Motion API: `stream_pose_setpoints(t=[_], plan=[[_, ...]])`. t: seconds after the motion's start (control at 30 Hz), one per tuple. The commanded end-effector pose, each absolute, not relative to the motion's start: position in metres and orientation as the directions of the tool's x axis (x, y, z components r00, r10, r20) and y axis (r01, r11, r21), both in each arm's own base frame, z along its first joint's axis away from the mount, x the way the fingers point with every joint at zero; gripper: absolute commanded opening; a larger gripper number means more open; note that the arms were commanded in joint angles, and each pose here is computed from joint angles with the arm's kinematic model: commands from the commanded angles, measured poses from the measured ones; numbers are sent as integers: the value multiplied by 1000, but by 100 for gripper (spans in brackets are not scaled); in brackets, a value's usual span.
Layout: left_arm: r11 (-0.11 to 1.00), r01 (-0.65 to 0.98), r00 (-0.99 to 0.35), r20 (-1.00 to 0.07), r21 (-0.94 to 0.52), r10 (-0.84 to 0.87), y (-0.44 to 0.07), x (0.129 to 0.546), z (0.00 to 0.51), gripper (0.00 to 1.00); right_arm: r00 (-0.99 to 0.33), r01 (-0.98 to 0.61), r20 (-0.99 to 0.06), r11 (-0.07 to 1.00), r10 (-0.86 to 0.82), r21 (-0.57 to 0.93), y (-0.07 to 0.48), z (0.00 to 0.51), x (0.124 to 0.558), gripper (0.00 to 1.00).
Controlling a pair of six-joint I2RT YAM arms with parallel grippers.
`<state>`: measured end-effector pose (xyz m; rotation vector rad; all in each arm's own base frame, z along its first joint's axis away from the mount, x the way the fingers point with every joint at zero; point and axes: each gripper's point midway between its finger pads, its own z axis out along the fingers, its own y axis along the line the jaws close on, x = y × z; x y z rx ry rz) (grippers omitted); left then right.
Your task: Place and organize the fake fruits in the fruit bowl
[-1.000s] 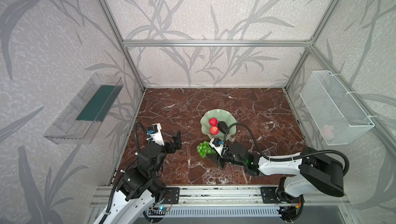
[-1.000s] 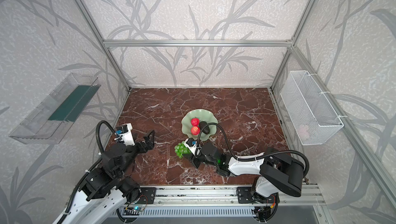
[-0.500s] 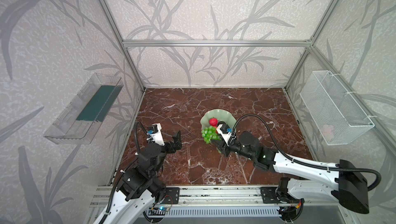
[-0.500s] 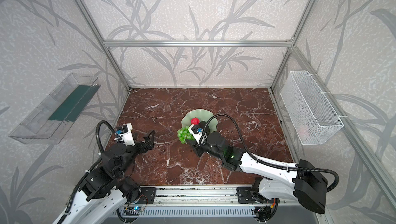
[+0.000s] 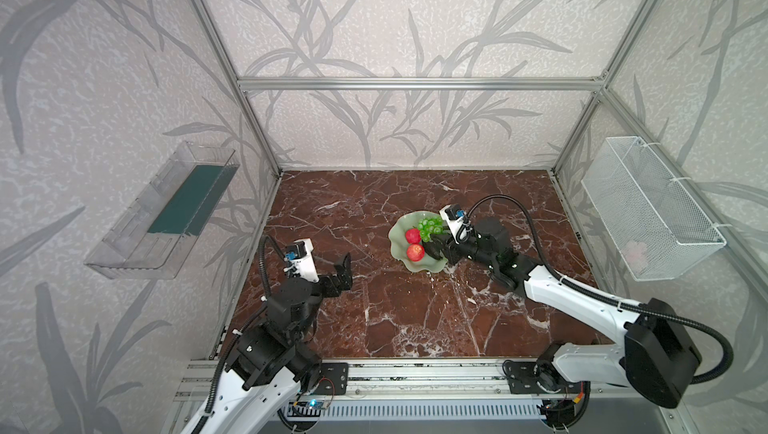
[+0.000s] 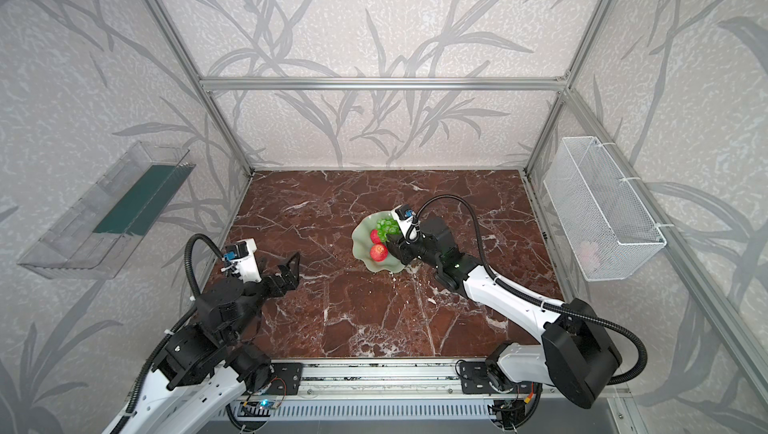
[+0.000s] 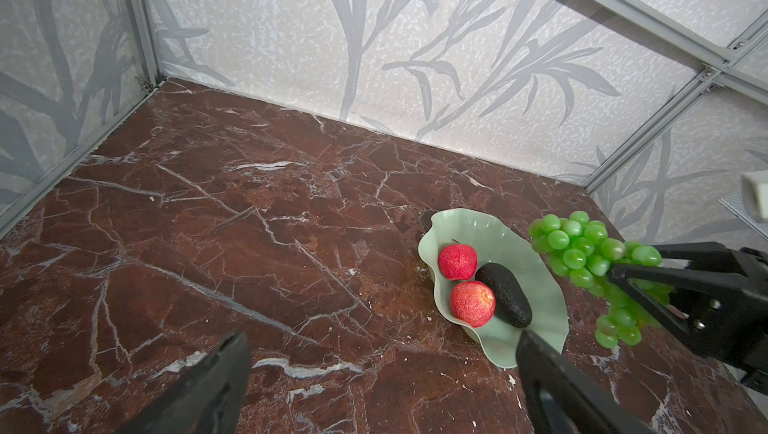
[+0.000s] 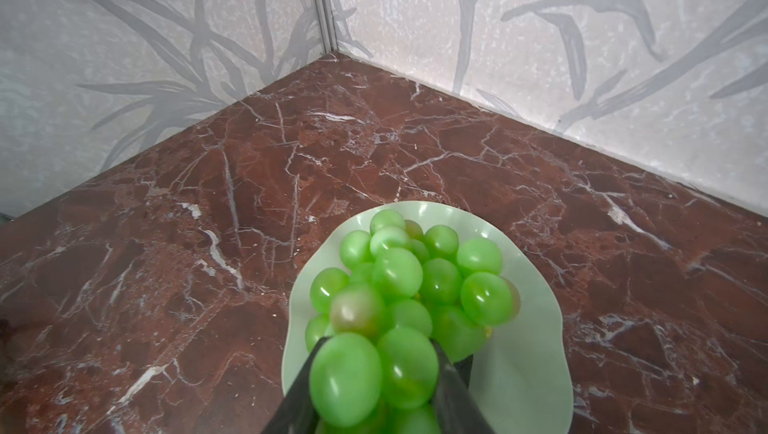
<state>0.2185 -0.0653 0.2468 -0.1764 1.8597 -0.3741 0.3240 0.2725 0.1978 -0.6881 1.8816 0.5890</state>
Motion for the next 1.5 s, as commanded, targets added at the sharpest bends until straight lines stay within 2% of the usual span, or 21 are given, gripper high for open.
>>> stream_pose_setpoints(t=[0.0,0.37,0.57,0.73,0.83,1.1,1.17,1.37,1.47], plan=[[940,50,-316,-898,-337,-305,-64,221,244,100,-256,-717,-954,692,-157,78,278,220,344,36],[944,36,-317,-900,-327,-300,-62,222,242,100,-307,-710,-936,696,-170,107,276,172,405,37],[947,31,-324,-899,-321,-294,-62,223,239,100,-361,-708,-910,695,-203,126,280,141,418,39],[947,29,-324,-899,-320,-294,-62,224,238,100,-384,-692,-897,711,-218,124,275,126,418,53],[947,31,-326,-899,-319,-292,-63,224,238,100,-385,-694,-897,709,-217,126,274,128,415,68],[948,29,-318,-902,-318,-293,-62,224,240,100,-330,-691,-924,716,-190,99,268,168,408,90],[949,25,-309,-905,-314,-292,-61,225,242,100,-314,-689,-932,719,-178,95,265,180,404,100],[948,19,-237,-923,-316,-303,-62,238,254,100,-295,-645,-948,757,-123,102,244,210,381,99],[966,12,-211,-945,-259,-250,-69,257,254,100,-293,-577,-952,811,-91,100,220,215,366,99]])
